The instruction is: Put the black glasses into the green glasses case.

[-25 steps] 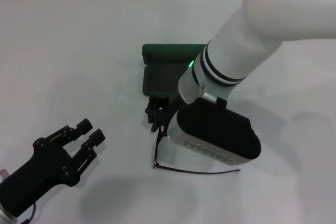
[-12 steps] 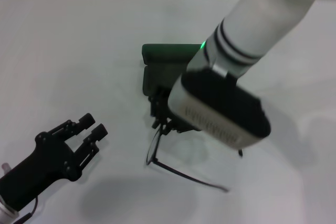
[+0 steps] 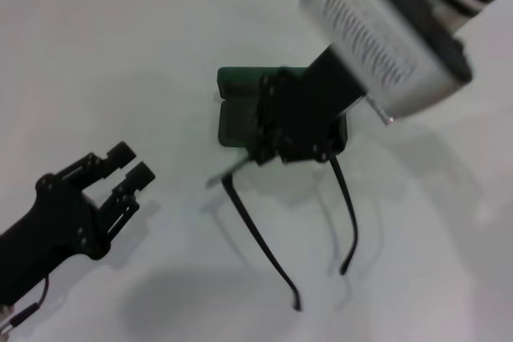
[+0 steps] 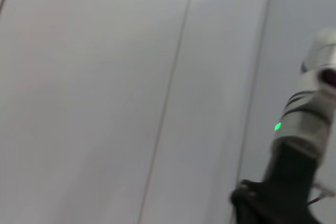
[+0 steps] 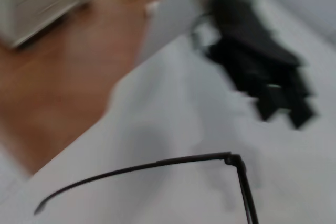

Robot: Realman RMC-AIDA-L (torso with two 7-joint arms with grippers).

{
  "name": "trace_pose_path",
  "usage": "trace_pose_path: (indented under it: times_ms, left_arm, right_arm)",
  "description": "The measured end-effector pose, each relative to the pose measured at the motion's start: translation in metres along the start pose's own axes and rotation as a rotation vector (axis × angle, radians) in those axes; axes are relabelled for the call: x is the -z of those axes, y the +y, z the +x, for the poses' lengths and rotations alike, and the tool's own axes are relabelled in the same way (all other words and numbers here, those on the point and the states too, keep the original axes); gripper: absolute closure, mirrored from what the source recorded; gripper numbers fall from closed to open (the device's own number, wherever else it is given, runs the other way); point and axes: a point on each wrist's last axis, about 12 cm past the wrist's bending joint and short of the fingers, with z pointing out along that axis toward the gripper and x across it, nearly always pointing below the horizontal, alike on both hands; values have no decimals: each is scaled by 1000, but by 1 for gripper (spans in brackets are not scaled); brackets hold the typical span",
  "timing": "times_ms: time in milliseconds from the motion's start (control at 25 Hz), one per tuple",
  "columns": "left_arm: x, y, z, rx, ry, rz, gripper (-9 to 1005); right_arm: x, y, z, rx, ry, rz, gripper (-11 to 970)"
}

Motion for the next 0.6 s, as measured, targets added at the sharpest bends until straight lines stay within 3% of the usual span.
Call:
trace_pose_path:
  times_ms: [240, 360, 600]
  left_arm:
    - [-18, 7, -17, -48, -96, 77, 687]
    - [-40, 10, -25, -69, -149, 155, 697]
    - [-92, 13, -45, -63, -231, 395, 893]
  right_arm:
    - [28, 21, 31, -293, -163, 245, 851]
    - [42, 43, 55, -452, -284, 402, 851]
    - [55, 96, 90, -686, -499, 632, 851]
